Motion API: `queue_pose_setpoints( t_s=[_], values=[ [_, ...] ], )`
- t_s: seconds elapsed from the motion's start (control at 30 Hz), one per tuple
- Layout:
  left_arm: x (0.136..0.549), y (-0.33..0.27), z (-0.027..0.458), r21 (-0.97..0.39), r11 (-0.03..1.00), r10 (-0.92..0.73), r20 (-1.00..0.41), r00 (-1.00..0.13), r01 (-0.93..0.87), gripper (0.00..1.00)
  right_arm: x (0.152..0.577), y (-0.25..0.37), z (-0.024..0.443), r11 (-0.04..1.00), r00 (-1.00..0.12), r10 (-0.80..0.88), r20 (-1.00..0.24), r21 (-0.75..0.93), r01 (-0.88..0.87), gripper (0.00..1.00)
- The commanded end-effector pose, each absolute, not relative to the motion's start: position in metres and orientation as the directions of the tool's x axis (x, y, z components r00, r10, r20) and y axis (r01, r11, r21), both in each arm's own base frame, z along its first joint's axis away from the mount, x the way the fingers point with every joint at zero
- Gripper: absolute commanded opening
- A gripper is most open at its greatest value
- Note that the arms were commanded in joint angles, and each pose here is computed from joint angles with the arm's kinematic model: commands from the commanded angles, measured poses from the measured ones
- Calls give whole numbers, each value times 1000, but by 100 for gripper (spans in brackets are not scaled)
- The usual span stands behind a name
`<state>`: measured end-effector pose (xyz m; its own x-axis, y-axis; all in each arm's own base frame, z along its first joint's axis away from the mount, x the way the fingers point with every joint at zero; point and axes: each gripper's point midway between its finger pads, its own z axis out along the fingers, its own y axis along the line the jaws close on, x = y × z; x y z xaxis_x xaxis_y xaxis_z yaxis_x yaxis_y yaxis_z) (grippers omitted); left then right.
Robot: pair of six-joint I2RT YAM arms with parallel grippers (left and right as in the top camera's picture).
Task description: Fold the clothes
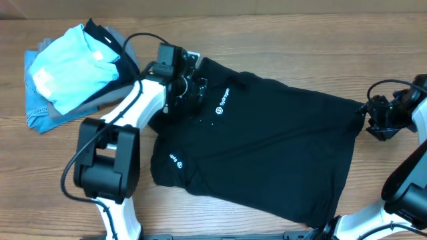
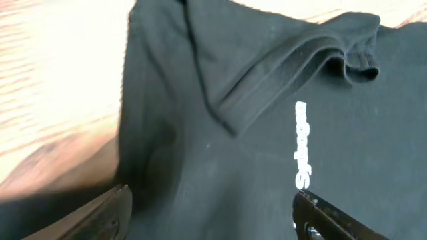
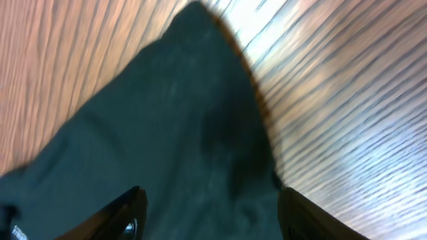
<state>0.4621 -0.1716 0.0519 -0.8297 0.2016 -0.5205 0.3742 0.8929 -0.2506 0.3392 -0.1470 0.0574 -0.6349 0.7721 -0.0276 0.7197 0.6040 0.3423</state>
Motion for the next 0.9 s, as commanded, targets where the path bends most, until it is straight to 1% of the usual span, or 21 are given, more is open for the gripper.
queue_pose_setpoints(
  t_s=[0.0, 0.13, 0.27, 0.33, 0.4, 0.47, 0.5, 0.53, 0.6, 0.67, 0.73, 0.8, 0.87],
  values=[
    [468, -181, 30, -237, 889, 226, -520, -824, 393, 74, 353, -140, 86, 631, -675, 735, -65, 432, 645, 66],
    [484, -172, 8, -174, 926, 198, -534, -822, 336, 64, 351, -119, 115, 620, -699, 712, -61, 523, 585, 66],
    [488, -154, -17, -107, 953, 192, -508, -840, 282, 50, 340, -107, 140, 630, -715, 695, -79, 547, 552, 66],
    [489, -134, -30, -40, 975, 172, -484, -858, 217, 38, 334, -102, 152, 647, -725, 682, -101, 547, 532, 66],
    [490, -107, -40, 40, 993, 120, -462, -879, 115, 27, 329, -100, 160, 654, -727, 678, -113, 545, 525, 66],
    [491, -77, -42, 96, 995, 41, -459, -888, -4, 18, 327, -98, 162, 655, -728, 676, -113, 544, 525, 66],
    [493, -67, -42, 96, 995, 10, -462, -887, -39, 17, 326, -96, 161, 655, -730, 675, -107, 543, 526, 67],
    [496, -59, -39, 82, 995, -14, -467, -884, -59, 17, 325, -95, 159, 656, -733, 673, -102, 541, 527, 70],
    [503, -45, -31, 47, 995, -61, -468, -882, -93, 16, 324, -94, 151, 670, -739, 666, -97, 513, 537, 73],
    [511, -34, -19, 10, 991, -110, -462, -880, -130, 14, 320, -95, 138, 689, -744, 662, -92, 466, 556, 74],
    [521, -35, -5, -45, 992, -127, -463, -877, -119, 14, 315, -94, 126, 687, -738, 671, -72, 433, 583, 74],
    [532, -46, 12, -110, 992, -107, -469, -877, -62, 16, 312, -91, 115, 692, -744, 666, -55, 420, 588, 74],
    [542, -61, 32, -161, 987, -75, -487, -870, 5, 23, 308, -88, 105, 698, -751, 659, -42, 404, 591, 75]
  ],
)
